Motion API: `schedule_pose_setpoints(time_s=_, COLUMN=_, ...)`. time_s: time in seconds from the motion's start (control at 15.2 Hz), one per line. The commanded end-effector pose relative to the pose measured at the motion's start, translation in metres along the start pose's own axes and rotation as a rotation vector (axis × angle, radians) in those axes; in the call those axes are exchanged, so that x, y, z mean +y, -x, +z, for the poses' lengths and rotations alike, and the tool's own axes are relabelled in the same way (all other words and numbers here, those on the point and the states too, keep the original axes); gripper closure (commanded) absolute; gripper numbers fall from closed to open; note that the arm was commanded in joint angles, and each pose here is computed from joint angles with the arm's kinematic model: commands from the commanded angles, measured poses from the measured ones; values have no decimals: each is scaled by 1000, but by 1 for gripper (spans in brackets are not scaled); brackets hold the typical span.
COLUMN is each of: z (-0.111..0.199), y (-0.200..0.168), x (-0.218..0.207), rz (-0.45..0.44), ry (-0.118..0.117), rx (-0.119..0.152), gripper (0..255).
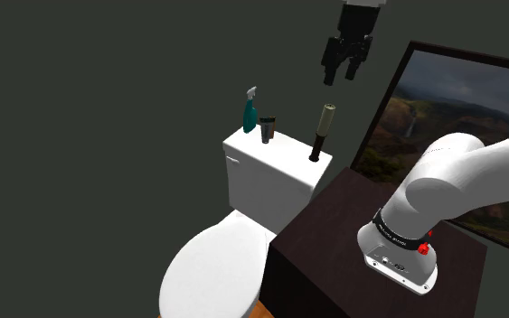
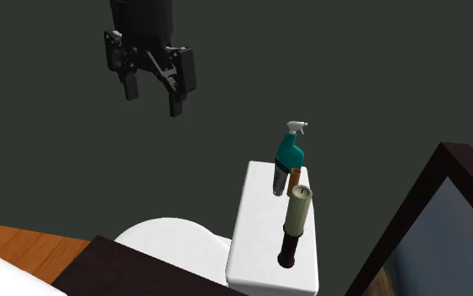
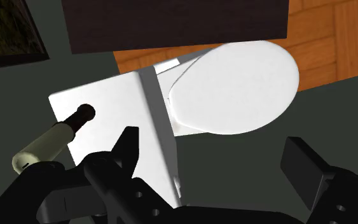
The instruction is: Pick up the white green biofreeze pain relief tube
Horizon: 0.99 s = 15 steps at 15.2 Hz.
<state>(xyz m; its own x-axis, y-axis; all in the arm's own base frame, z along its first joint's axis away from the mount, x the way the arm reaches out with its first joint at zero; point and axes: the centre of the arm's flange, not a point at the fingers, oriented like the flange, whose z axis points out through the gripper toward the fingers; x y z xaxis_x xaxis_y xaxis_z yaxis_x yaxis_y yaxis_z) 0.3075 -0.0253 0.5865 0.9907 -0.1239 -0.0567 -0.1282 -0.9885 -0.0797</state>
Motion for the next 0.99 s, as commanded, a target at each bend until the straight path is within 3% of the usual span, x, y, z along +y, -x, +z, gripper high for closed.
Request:
schedule_pose_setpoints(time_s=0.0, z=0, y=0, x=0, rz=0, ry=0, rx=0, gripper=0)
schedule_pose_setpoints(time_s=0.92, z=104, y=-128, x=84, rz=-207, ry=31, rx=-25, gripper=0)
